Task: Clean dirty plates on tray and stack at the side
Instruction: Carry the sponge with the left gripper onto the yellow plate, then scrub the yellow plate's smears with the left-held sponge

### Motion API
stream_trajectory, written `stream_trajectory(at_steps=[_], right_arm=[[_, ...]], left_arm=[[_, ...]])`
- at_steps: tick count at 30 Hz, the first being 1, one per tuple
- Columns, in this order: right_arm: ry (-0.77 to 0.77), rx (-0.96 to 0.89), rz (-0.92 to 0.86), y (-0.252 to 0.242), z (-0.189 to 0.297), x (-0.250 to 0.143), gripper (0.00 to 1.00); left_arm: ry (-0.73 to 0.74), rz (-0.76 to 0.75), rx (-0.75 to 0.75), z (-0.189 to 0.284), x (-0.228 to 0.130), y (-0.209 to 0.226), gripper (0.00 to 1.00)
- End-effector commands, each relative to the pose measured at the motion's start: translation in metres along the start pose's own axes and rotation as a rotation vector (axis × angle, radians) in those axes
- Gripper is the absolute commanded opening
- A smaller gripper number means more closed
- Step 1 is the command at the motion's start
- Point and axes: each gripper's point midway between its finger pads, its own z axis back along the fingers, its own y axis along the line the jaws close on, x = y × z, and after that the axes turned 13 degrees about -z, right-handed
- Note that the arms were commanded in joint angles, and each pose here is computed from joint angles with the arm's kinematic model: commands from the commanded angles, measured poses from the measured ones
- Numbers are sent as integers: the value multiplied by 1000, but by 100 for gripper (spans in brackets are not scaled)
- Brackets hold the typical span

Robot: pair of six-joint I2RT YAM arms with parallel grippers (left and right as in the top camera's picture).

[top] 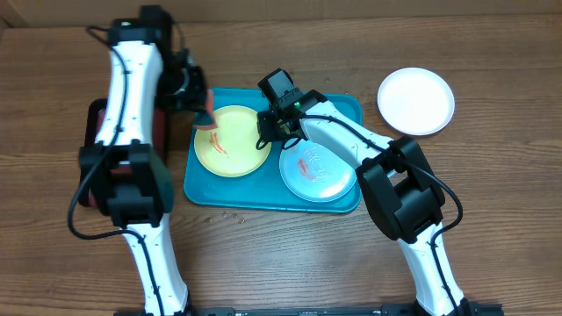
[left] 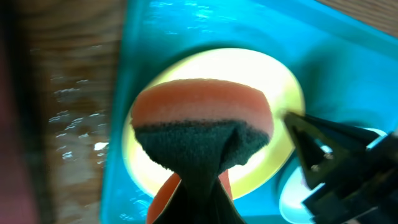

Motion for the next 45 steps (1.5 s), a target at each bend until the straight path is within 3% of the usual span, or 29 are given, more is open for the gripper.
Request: stream_trajectory(at_steps=[1, 6, 16, 21, 27, 30, 36, 41, 45], right_arm=[[3, -88, -58, -28, -12, -6, 4], [1, -90, -58, -29, -12, -5, 4], [-12, -105, -57, -31, -11, -3, 4], [-11, -115, -59, -34, -11, -3, 4], [-5, -121, -59, -35, -11, -5, 4], [-2, -123, -59, -35, -11, -6, 4], [-3, -122, -59, -35, -11, -6, 4], [-3, -122, -60, -35, -11, -6, 4], [-2, -122, -59, -35, -11, -6, 4]], left_arm=[[25, -4, 14, -16, -5, -16, 4], [46, -12, 42, -50, -11, -33, 4], [102, 34, 126, -110, -37, -19, 4], [130, 30, 313, -117, -51, 18, 4], [123, 6, 589, -94, -50, 61, 4], [104, 4, 653, -82, -44, 70, 4], [13, 12, 615, -76, -19, 62, 4], [-49, 16, 289, -101, -1, 10, 4], [-59, 1, 113, -108, 3, -23, 4]])
